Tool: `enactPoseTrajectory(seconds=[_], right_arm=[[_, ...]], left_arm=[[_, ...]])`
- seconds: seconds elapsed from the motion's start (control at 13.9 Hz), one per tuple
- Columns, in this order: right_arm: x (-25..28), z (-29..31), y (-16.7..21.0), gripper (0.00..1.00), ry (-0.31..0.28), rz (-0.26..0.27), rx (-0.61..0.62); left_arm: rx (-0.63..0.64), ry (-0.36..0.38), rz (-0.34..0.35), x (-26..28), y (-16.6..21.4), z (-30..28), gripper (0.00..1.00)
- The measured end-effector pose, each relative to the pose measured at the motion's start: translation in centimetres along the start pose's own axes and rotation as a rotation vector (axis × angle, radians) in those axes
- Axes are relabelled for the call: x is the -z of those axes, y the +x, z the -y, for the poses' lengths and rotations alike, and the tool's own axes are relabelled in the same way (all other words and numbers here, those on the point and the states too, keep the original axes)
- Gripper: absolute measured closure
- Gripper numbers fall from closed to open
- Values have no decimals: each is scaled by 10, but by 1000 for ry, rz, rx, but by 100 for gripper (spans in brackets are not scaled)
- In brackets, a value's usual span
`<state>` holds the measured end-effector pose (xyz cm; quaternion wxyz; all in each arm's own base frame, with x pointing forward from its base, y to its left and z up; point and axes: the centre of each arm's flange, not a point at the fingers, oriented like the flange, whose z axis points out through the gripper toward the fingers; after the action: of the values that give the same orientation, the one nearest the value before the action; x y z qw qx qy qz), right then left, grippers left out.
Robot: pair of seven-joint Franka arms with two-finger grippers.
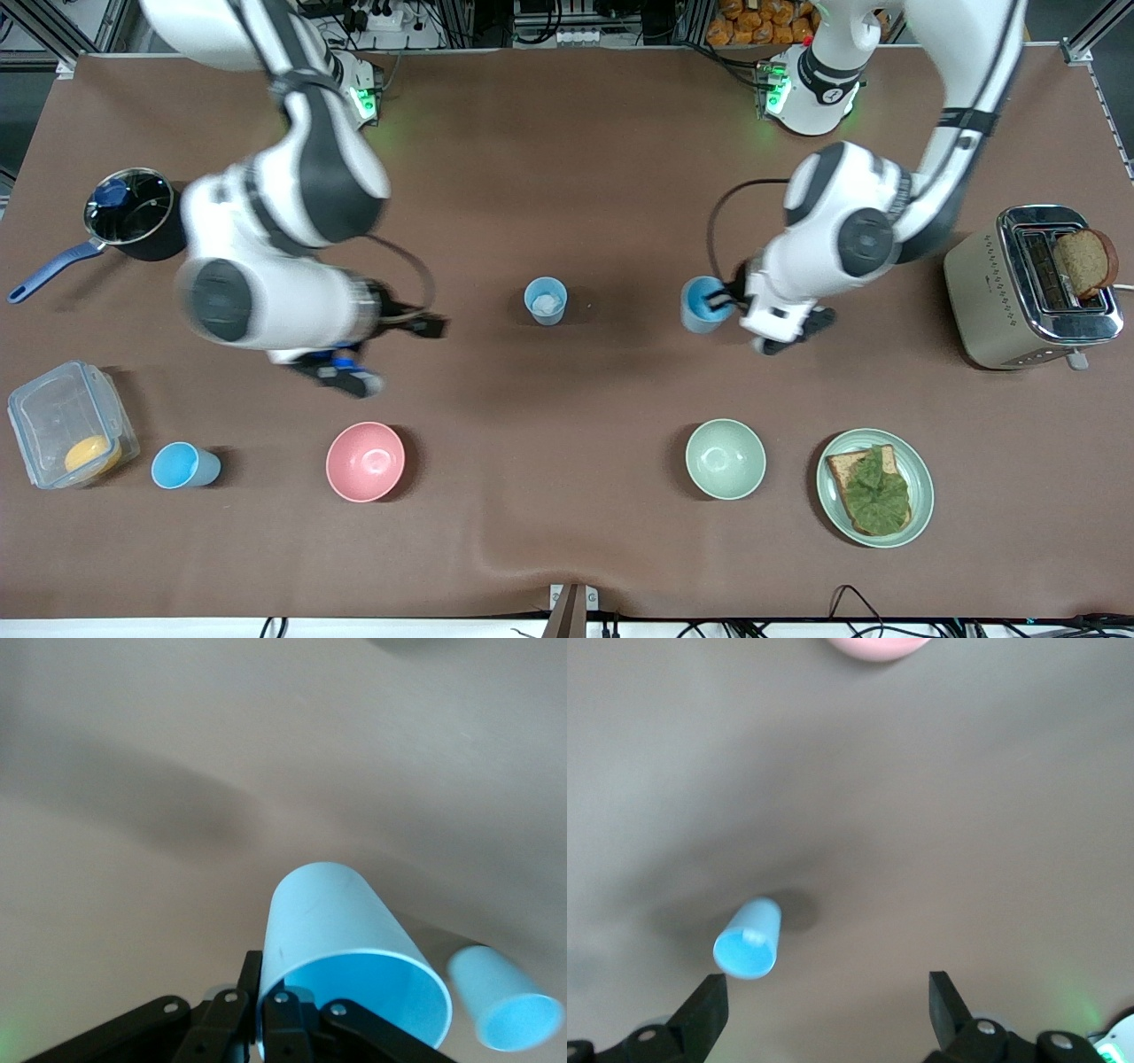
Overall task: Stack blue cups with both arms
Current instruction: 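Lower the left gripper's cup into the standing cup while the right gripper withdraws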
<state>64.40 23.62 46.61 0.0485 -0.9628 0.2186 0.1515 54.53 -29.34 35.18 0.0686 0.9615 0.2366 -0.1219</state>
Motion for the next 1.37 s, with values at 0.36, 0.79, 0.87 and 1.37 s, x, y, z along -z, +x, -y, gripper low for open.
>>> enactPoseTrajectory(seconds=[0.36,0.79,0.87,1.37], right_arm=[[39,-116,77,0,-48,-79,-147],[62,-261,148,0,-26,-78,-11],[65,-278,153,0,-21,-79,22],[129,-324,130,0,-9,-182,105]], left_arm=[[64,-29,46,-38,-69,-104,96],[71,-43,29,-84,-122,-163,96],[68,-43,29,-86,-128,-166,96],[67,-24,40,-101,-132,-166,96]])
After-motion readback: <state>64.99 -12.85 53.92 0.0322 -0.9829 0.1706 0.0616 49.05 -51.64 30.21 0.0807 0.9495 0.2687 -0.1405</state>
